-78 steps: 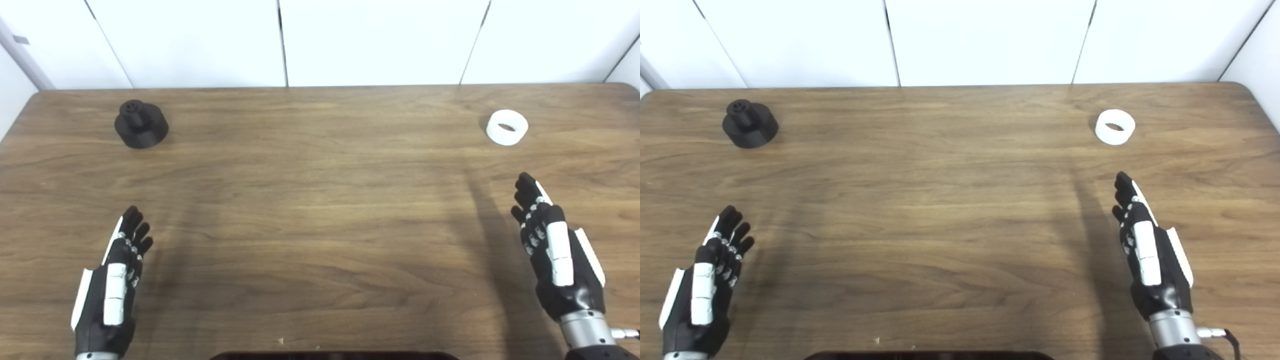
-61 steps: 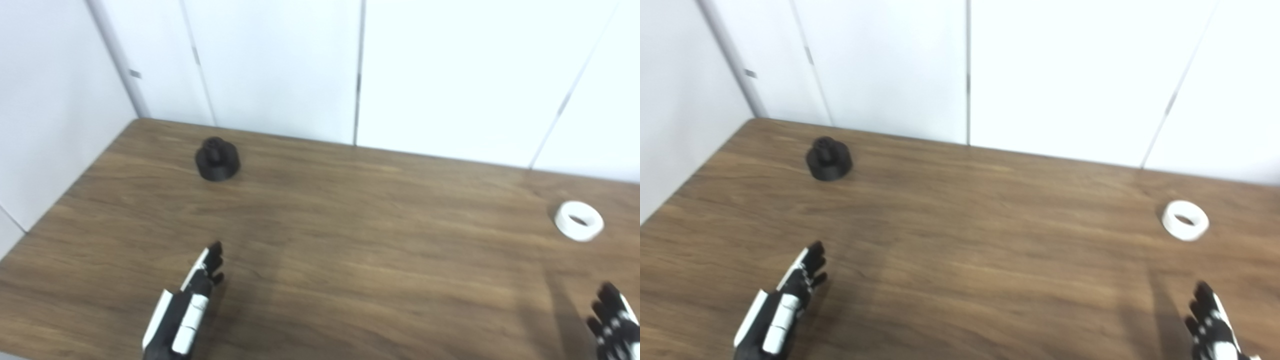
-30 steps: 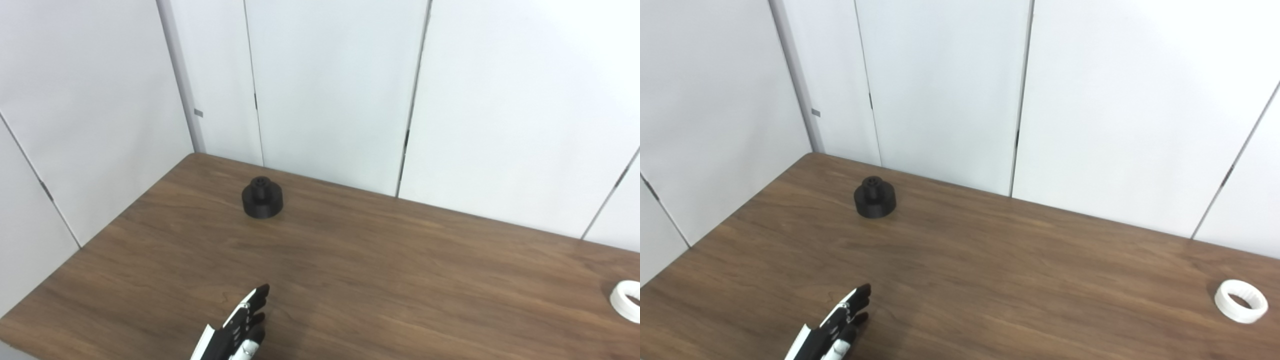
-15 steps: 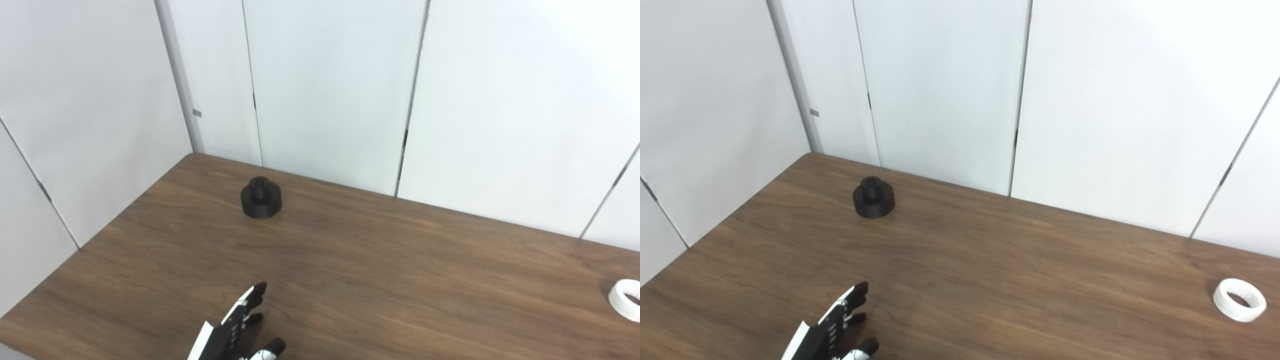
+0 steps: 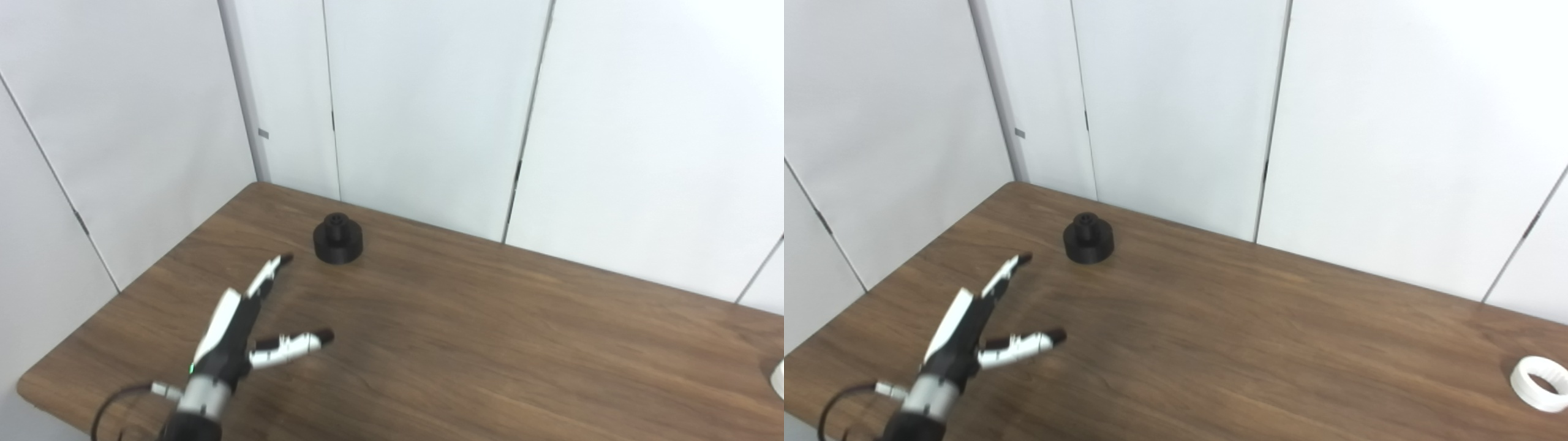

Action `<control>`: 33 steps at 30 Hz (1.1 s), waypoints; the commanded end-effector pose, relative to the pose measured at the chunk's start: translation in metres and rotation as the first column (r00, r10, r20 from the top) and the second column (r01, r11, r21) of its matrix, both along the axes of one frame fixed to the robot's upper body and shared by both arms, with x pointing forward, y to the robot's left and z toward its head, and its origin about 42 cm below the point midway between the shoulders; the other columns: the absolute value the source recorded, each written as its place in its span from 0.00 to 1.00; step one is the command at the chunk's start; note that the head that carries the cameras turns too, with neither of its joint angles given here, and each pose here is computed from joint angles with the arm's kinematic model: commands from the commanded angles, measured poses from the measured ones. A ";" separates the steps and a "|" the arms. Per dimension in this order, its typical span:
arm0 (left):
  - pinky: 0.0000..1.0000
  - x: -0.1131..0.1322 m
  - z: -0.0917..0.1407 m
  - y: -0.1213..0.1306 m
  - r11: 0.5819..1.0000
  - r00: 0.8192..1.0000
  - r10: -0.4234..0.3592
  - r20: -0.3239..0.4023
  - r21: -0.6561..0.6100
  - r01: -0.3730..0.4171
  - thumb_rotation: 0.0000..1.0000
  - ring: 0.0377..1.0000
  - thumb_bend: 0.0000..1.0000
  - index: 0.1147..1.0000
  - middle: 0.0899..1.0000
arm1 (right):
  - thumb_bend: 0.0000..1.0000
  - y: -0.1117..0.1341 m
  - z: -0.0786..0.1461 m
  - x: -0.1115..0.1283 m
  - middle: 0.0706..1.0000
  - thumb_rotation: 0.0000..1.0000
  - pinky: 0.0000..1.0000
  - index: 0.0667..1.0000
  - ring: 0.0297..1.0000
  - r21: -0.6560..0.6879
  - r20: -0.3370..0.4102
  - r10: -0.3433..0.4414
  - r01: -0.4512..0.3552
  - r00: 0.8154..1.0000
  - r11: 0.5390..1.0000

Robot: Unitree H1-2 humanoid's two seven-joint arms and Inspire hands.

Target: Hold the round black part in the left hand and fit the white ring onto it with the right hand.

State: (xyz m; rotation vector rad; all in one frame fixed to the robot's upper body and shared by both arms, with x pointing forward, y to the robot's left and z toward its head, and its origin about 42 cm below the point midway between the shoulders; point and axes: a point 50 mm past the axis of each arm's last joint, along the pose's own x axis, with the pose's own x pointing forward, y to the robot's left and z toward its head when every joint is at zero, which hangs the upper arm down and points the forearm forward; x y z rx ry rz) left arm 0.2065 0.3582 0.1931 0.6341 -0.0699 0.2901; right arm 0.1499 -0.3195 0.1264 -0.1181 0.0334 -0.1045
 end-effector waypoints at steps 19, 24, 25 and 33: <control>1.00 0.118 0.000 0.073 0.906 0.982 0.165 -0.088 0.406 -0.116 0.46 1.00 1.00 0.89 0.98 | 0.59 0.008 0.016 -0.003 0.99 1.00 1.00 0.95 1.00 -0.021 0.058 0.001 0.001 0.998 1.000; 1.00 0.137 0.001 0.081 0.890 0.978 0.193 -0.084 0.435 -0.139 0.46 1.00 1.00 0.88 0.99 | 0.58 0.009 0.017 -0.004 1.00 1.00 1.00 0.96 1.00 -0.023 0.054 0.005 -0.004 0.999 1.000; 1.00 0.141 0.001 0.082 0.891 0.977 0.196 -0.086 0.432 -0.141 0.46 1.00 1.00 0.88 0.99 | 0.58 0.009 0.017 -0.004 1.00 1.00 1.00 0.96 1.00 -0.028 0.052 0.005 -0.003 0.999 1.000; 1.00 0.178 0.003 0.084 0.899 0.968 0.215 -0.129 0.412 -0.145 0.49 1.00 1.00 0.87 0.96 | 0.57 0.015 0.018 -0.005 0.98 1.00 1.00 0.94 1.00 -0.037 0.053 0.007 -0.005 0.999 0.999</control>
